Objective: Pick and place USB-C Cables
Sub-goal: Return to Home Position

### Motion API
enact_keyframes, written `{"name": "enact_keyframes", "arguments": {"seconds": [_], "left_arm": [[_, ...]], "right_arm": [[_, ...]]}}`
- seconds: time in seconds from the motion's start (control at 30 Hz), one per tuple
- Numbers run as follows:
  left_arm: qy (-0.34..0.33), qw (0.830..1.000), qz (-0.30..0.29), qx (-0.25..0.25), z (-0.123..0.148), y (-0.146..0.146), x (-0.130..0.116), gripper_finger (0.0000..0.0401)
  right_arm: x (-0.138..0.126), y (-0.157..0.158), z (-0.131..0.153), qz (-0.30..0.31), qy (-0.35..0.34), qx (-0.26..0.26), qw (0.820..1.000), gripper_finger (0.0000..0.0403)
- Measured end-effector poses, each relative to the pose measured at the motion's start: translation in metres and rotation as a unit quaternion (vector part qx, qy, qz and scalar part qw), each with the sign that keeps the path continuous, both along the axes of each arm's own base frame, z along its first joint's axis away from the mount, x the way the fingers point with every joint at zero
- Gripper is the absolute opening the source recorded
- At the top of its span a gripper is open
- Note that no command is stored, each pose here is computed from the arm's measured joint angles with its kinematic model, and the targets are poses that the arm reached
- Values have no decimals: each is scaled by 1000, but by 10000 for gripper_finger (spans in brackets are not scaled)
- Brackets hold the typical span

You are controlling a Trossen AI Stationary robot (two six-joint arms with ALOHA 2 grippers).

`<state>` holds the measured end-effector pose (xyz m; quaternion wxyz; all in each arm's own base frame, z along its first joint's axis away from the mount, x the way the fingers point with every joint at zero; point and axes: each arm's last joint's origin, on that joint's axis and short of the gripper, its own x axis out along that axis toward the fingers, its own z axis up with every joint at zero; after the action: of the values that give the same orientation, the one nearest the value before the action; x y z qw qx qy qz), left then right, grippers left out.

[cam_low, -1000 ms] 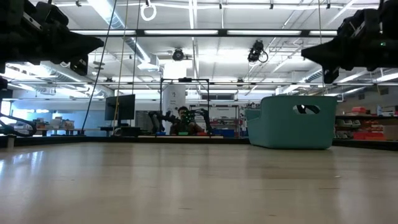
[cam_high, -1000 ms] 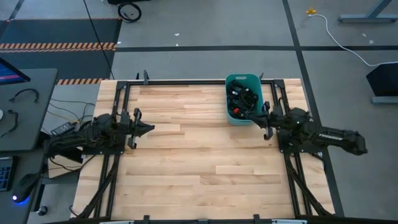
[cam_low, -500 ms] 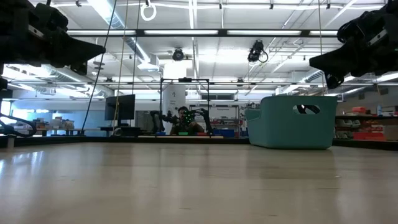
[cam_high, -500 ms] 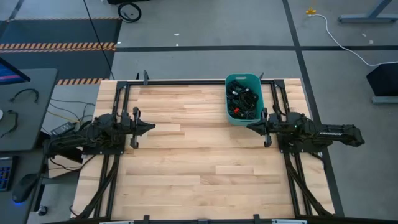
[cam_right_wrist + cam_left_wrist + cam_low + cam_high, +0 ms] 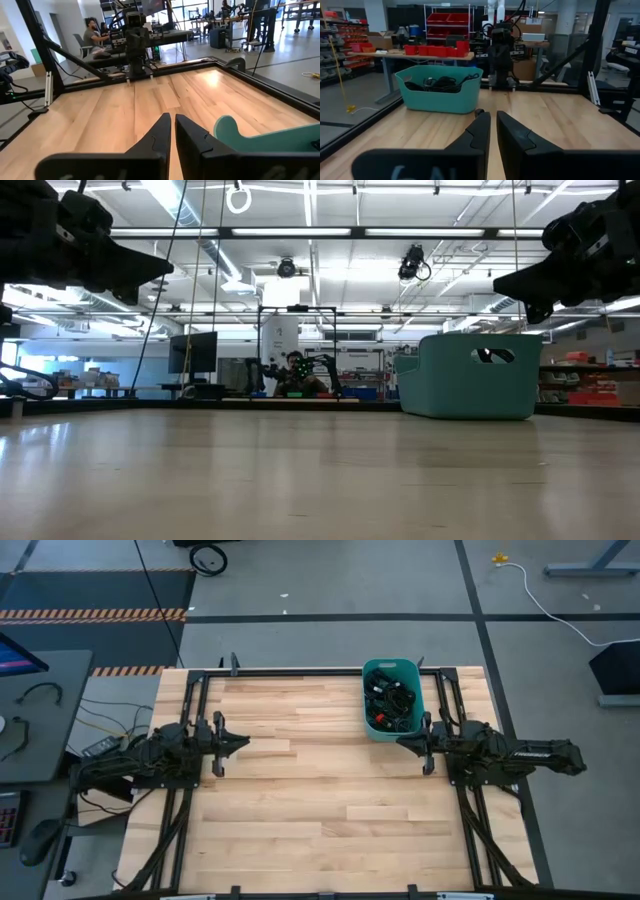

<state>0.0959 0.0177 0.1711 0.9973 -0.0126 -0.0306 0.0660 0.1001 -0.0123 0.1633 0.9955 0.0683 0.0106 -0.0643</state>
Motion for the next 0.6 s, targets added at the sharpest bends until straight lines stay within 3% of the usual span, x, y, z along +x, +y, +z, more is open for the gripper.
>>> {"name": "enact_keyframes", "arguments": {"seconds": [0.27,0.4,0.6], "left_arm": [[-4,999,-34,-1,1,-10,1,28],[-4,997,-76,-2,1,-18,1,31],[-4,996,-84,-2,1,-20,1,40]], "right_arm": [[-1,1,1,2,-4,0,1000,31],[-3,1,7,8,-41,-5,999,32],[-4,5,14,25,-75,-8,997,32]]}}
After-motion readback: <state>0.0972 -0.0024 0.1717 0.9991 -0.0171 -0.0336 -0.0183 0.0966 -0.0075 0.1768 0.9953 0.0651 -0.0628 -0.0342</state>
